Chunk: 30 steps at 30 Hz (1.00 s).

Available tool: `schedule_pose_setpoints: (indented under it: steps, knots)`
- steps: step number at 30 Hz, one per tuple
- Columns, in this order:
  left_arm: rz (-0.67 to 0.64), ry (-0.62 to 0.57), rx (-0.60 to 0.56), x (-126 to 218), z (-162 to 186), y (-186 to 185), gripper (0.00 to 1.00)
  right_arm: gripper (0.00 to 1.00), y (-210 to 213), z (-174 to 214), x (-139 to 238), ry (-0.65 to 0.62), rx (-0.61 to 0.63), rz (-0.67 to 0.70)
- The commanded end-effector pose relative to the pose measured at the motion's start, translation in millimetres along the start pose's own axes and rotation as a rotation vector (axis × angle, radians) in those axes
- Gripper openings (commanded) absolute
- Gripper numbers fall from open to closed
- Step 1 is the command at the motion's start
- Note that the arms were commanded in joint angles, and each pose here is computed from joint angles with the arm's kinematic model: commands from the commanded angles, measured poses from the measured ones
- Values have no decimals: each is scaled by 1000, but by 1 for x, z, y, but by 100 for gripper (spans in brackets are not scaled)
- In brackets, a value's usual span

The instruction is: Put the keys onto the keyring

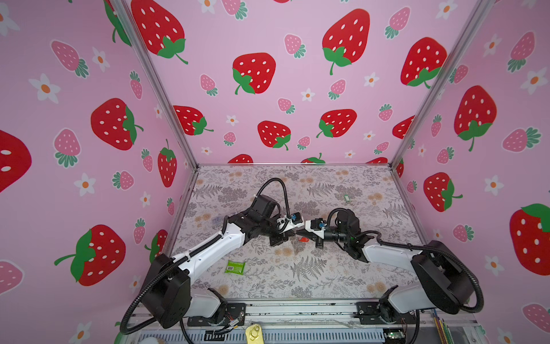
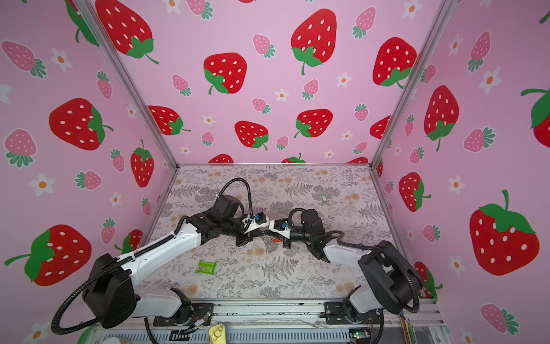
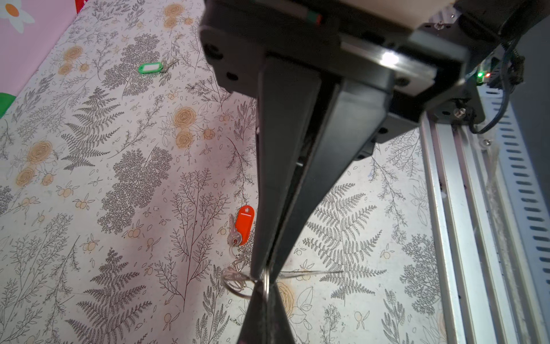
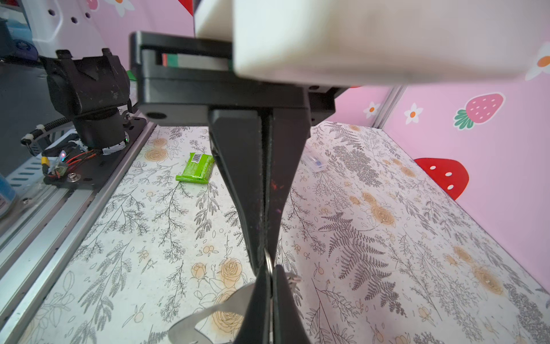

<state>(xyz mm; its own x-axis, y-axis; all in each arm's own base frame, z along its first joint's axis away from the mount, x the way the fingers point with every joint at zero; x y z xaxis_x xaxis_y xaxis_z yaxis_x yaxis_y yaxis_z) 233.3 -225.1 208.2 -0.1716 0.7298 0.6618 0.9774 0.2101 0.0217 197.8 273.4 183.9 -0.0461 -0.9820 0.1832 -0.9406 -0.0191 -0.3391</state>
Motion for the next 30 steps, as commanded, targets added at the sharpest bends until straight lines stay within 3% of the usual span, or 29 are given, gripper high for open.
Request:
schedule_pose_setpoints:
  steps: [1,3,10,27,30]
  knots:
    - [-10,-41,-12,7,-7,-1,16,3,3,-2,1,-19,23,6]
    - [-15,-88,2,8,-1,-1,21,2,5,-2,2,-37,18,9]
    - [-13,-272,3,8,19,-6,22,1,8,-4,3,-129,-22,10]
    - [-21,-393,-21,1,20,-1,22,0,9,-3,-2,-173,-61,-27]
    - [-11,-392,-24,0,20,-2,18,1,8,-3,-3,-177,-62,-26]
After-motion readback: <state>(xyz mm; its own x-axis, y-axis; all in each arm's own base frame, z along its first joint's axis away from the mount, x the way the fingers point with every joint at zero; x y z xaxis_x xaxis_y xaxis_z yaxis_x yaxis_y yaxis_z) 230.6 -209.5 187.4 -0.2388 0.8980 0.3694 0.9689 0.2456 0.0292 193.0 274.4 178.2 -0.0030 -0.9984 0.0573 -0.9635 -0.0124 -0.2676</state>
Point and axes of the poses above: each gripper's point midway between its finger pads, its own x axis back along the fingers, its own y axis along the line the jaws close on, z = x × y, the point moved 7 cm from there along x, back along the fingers, and after that the axes turned 6 degrees about x, right-handed, at the moved point
